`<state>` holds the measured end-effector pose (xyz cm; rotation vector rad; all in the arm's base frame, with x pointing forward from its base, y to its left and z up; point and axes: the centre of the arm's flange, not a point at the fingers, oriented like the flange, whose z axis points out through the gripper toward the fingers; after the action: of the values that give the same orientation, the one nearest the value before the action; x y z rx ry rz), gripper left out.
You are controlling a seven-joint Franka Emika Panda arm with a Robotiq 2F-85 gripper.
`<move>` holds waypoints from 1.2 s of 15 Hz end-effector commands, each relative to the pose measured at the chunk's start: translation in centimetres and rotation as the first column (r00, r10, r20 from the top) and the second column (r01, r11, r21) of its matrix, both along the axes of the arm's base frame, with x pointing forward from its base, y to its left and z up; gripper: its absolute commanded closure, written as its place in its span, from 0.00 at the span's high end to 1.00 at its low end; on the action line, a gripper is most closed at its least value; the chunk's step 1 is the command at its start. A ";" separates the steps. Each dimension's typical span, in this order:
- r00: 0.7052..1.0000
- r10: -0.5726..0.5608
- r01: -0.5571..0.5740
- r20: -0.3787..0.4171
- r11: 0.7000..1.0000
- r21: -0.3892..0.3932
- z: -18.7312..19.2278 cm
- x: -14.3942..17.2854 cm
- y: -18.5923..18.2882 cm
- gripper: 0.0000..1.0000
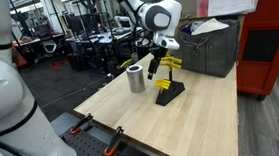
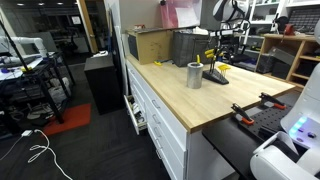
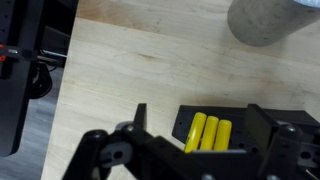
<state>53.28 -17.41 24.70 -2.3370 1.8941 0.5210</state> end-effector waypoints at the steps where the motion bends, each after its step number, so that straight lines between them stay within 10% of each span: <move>1: 0.998 -0.059 0.059 0.002 0.998 -0.009 -0.1 0.6 -0.8 1.00; 18: 0.997 -0.080 0.080 0.000 0.995 -0.065 -1.4 1.8 -2.0 1.00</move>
<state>54.19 -18.52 23.43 -2.3066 1.9711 0.4960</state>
